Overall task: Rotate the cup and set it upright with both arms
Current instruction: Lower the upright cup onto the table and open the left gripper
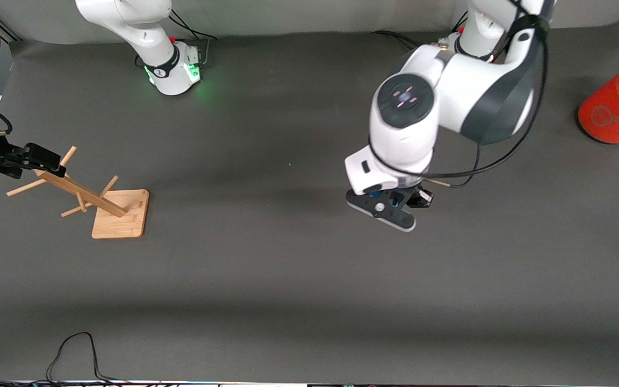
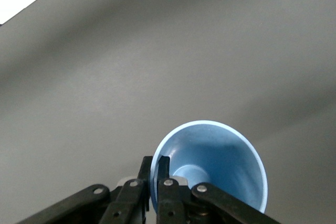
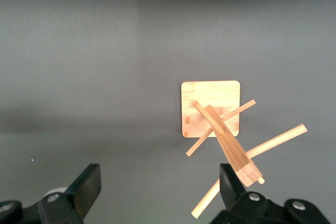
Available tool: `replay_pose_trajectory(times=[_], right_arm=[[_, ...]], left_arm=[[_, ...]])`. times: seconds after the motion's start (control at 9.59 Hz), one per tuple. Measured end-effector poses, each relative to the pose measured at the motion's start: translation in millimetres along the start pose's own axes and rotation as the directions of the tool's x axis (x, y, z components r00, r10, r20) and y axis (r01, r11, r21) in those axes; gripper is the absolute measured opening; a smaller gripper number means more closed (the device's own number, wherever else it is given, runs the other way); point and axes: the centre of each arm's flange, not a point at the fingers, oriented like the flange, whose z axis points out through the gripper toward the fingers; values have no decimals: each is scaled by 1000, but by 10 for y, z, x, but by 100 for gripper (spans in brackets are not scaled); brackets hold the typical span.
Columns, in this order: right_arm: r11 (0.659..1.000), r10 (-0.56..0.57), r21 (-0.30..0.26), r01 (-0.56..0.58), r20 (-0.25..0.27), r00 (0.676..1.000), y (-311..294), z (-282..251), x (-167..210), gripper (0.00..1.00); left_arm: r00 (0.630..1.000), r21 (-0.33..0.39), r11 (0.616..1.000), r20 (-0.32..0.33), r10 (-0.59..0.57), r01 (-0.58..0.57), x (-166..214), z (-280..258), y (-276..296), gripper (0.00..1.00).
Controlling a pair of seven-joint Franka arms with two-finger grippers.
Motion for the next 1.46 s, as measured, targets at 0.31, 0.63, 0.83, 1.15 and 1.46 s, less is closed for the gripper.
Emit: replay_pose_trajectory(times=[0.31, 0.63, 0.83, 1.15, 1.46], right_arm=[[1000, 0, 0, 0, 0, 1000, 1, 2, 0, 100], [1000, 0, 0, 0, 1, 1000, 1, 3, 0, 100], [1000, 0, 0, 0, 1, 1000, 1, 5, 0, 100], [1000, 0, 0, 0, 1, 1000, 1, 6, 0, 100], [1000, 0, 0, 0, 1, 1000, 2, 6, 0, 100]], left_arm=[[988, -67, 993, -107, -109, 102, -321, 378, 14, 7], [963, -128, 976, -185, -198, 176, -518, 1263, 423, 7], [951, -154, 965, -193, -242, 214, -581, 1619, 646, 7], [931, -206, 950, -232, -282, 236, -817, 2143, 958, 7], [928, -230, 944, -235, -290, 237, -1104, 2519, 1168, 7]])
